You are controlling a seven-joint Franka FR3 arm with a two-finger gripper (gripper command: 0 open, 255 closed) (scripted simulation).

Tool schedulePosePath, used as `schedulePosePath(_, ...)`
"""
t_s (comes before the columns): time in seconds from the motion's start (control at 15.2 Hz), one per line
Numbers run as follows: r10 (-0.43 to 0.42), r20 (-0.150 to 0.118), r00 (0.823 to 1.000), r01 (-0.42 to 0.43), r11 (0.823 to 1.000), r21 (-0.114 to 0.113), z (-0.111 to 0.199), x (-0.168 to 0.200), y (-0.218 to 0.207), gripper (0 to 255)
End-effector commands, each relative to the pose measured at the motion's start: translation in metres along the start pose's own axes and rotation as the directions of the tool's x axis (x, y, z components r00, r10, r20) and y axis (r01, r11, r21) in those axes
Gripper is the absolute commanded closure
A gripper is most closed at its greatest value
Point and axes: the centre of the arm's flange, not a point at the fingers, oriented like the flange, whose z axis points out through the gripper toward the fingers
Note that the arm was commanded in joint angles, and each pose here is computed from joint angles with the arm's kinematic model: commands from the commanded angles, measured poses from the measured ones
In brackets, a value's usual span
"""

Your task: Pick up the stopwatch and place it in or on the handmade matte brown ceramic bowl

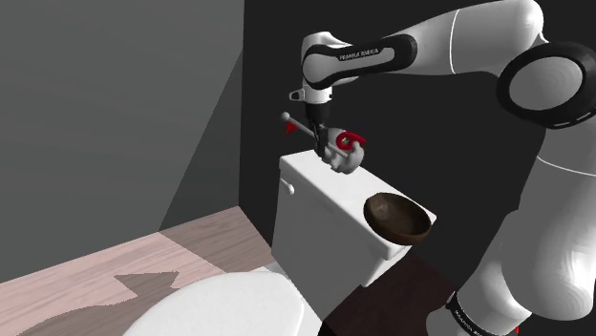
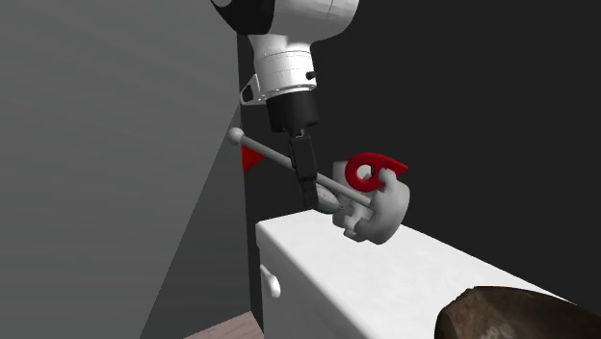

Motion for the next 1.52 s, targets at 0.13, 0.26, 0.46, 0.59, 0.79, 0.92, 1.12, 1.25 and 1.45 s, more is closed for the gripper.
schedulePosePath(0.13, 0.0, 0.0, 1.0, 0.0, 1.0, -0.001, -0.021, -0.004, -0.003, 255)
schedulePosePath(0.26, 0.0, 0.0, 1.0, 0.0, 1.0, -0.001, -0.031, -0.006, -0.004, 255)
schedulePosePath(0.46, 0.0, 0.0, 1.0, 0.0, 1.0, -0.001, -0.043, -0.008, -0.006, 255)
schedulePosePath(0.59, 0.0, 0.0, 1.0, 0.0, 1.0, -0.001, -0.038, -0.02, -0.029, 255)
schedulePosePath(0.79, 0.0, 0.0, 1.0, 0.0, 1.0, -0.001, -0.031, -0.038, -0.063, 255)
schedulePosePath(0.92, 0.0, 0.0, 1.0, 0.0, 1.0, -0.001, -0.027, -0.05, -0.086, 255)
schedulePosePath(1.12, 0.0, 0.0, 1.0, 0.0, 1.0, -0.001, -0.02, -0.069, -0.121, 255)
schedulePosePath(1.25, 0.0, 0.0, 1.0, 0.0, 1.0, -0.001, -0.015, -0.081, -0.144, 255)
schedulePosePath(1.45, 0.0, 0.0, 1.0, 0.0, 1.0, -0.001, -0.008, -0.099, -0.178, 255)
